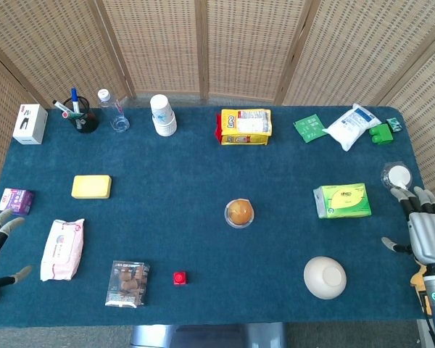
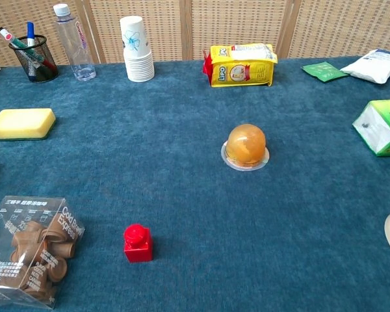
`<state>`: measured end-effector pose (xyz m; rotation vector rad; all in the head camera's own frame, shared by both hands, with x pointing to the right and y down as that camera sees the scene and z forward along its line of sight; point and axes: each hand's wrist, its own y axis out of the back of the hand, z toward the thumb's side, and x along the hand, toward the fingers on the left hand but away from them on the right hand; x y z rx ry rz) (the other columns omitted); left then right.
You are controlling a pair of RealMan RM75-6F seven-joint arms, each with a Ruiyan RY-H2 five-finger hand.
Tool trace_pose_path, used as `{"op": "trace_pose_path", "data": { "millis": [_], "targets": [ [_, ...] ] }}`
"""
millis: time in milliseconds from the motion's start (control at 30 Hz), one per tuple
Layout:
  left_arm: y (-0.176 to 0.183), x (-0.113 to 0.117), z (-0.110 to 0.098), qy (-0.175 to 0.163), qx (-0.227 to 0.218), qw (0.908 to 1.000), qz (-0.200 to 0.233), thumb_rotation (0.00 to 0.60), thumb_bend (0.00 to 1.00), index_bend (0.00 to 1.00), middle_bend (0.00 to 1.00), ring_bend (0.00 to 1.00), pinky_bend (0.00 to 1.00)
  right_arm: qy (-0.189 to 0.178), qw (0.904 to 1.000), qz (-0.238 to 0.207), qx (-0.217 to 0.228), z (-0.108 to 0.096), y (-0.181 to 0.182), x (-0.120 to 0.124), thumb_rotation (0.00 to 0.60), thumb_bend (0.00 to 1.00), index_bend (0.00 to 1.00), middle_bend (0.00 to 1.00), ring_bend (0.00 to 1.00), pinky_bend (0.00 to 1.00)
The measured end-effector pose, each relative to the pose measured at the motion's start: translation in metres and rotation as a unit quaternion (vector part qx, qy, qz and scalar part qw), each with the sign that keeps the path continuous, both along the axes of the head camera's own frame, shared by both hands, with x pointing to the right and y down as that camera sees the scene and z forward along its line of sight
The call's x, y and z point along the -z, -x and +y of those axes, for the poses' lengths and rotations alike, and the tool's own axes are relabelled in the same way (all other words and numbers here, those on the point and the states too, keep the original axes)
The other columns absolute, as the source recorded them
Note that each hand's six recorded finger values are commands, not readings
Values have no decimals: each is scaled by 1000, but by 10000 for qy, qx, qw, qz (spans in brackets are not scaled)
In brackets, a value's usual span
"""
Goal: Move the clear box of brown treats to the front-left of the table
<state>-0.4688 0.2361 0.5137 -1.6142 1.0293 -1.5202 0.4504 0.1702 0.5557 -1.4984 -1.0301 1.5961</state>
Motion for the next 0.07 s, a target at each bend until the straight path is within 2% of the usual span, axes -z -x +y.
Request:
{"op": "trace_pose_path", "data": {
  "millis": [67],
  "targets": [
    [-1,-1,-1,24,-2,10000,7,583,160,183,91,0,55,9,10000,-5,-1,0,0,-1,600,14,132,178,36,111]
  ]
}}
